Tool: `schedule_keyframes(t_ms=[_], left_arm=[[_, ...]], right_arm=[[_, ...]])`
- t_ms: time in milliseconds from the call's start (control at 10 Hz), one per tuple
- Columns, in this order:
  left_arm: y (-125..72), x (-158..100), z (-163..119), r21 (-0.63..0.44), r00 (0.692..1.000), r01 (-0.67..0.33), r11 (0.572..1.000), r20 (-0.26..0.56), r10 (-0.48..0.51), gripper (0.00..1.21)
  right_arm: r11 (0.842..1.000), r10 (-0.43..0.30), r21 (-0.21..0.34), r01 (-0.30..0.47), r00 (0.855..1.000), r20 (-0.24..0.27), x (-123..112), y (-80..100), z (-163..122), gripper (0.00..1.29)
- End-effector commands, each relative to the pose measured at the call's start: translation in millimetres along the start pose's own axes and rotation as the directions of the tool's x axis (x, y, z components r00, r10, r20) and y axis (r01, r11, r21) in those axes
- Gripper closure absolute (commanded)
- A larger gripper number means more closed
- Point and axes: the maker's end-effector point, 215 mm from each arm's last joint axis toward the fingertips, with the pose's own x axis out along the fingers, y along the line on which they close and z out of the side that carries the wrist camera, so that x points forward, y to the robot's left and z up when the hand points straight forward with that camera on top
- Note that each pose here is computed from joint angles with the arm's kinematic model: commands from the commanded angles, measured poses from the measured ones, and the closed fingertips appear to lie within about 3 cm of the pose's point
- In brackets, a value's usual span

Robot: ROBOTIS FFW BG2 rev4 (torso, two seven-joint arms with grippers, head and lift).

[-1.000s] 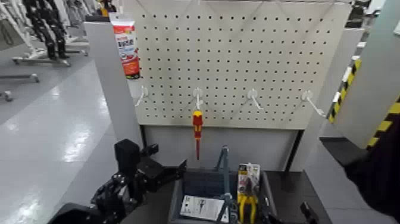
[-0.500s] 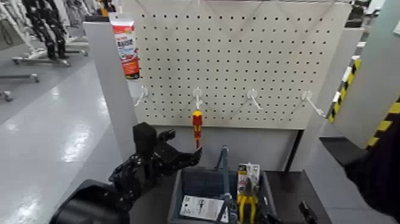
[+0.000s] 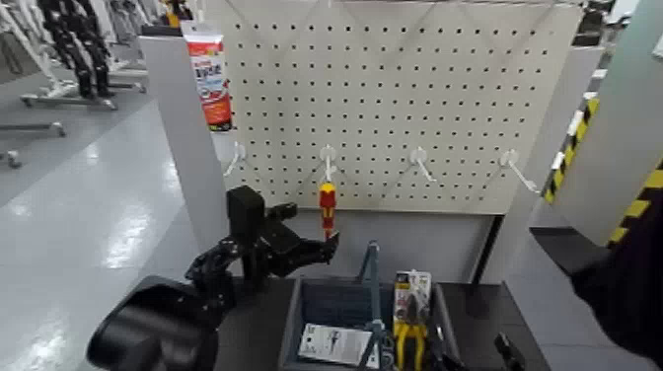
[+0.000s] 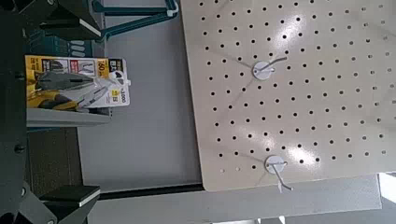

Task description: Put the red screwdriver into the crate.

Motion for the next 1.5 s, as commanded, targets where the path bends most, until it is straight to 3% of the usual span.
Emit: schedule_keyframes(t_ms=[100,700,1200,1300,1500], left_arm=[[10.8,3,6,-0.008,1.0,0.001,1.0,0.008,-0.001,0.12],[17.4,26,10,-0.039,0.998,0.048,0.998,0.035,-0.047,0.13],[7.3,45,1,-0.037,0.996,0.084,0.996,0.011,-0.084,0.14],[6.0,47,1,-0.034,0.996,0.089,0.995,0.008,-0.089,0.22],[7.3,47,0,-0.035,0.996,0.085,0.996,0.006,-0.085,0.8]], right_arm=[[1.0,0.001,0.0,-0.001,1.0,-0.001,0,0.2,0,0.13],[1.0,0.007,0.006,-0.007,1.0,0.001,1,3.8,1,0.13],[1.0,0.009,0.011,-0.009,1.0,0.001,2,5.0,0,0.13],[1.0,0.01,0.011,-0.01,1.0,0.001,2,5.3,0,0.13],[1.0,0.008,0.01,-0.008,1.0,0.001,1,4.3,0,0.13]])
